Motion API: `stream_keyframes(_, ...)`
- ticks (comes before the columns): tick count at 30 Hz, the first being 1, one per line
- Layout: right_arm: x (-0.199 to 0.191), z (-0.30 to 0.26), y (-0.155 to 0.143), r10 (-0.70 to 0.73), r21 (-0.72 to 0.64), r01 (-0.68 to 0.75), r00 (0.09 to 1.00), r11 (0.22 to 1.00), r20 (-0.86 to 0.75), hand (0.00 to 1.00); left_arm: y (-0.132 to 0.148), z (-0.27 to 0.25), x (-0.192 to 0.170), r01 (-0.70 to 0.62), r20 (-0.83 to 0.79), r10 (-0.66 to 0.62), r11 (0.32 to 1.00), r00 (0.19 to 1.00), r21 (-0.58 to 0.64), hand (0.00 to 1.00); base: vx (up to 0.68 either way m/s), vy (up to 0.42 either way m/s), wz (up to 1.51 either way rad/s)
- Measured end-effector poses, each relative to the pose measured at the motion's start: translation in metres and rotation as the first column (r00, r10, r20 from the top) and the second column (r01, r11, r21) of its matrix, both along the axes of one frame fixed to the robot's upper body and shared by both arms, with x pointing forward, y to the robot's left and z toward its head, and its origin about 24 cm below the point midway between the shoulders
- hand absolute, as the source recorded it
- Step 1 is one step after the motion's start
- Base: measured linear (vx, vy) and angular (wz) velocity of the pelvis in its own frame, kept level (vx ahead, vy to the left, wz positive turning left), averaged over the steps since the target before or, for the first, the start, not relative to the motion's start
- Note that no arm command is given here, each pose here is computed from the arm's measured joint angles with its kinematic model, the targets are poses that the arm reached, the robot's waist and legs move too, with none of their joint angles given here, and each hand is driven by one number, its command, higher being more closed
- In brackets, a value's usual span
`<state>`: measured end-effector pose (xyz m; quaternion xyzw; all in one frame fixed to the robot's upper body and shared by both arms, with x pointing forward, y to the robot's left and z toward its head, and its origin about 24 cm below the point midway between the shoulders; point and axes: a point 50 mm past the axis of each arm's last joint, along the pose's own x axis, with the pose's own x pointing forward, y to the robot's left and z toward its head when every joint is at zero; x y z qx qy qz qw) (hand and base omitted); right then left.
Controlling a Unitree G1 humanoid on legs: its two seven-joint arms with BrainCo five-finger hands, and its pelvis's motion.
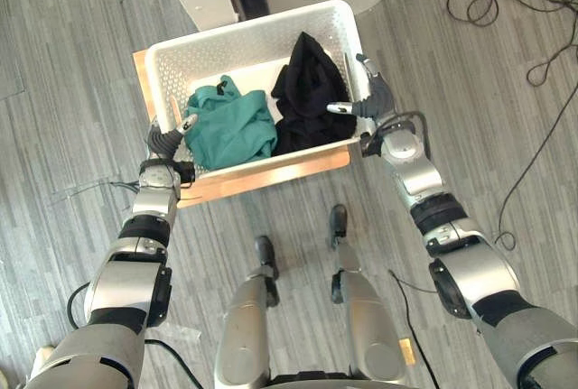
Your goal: Pick up the laundry basket with both hands and put the clothes into the washing machine.
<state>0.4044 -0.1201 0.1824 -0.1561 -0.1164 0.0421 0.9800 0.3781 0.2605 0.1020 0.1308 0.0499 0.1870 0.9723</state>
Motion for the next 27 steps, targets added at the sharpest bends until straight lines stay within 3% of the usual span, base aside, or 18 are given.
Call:
stream_keyframes(17,-0.002,0.009,-0.011,-0.088,0.036,0.086,0.995,0.996,0.052,0.0,-0.016,-0.001,0.003,0.034,0.042,-0.03,0.996,0.999,-0.082,0.0,0.01,-0.02,0.05)
stream_keyframes(27,-0.018,-0.02,-0.007,-0.139,0.083,0.136,0.99,0.987,0.032,0.0,-0.019,-0.037,-0.013,-0.012,-0.052,0.007,0.994,0.999,-0.104,0.0,0.02,-0.015,-0.06)
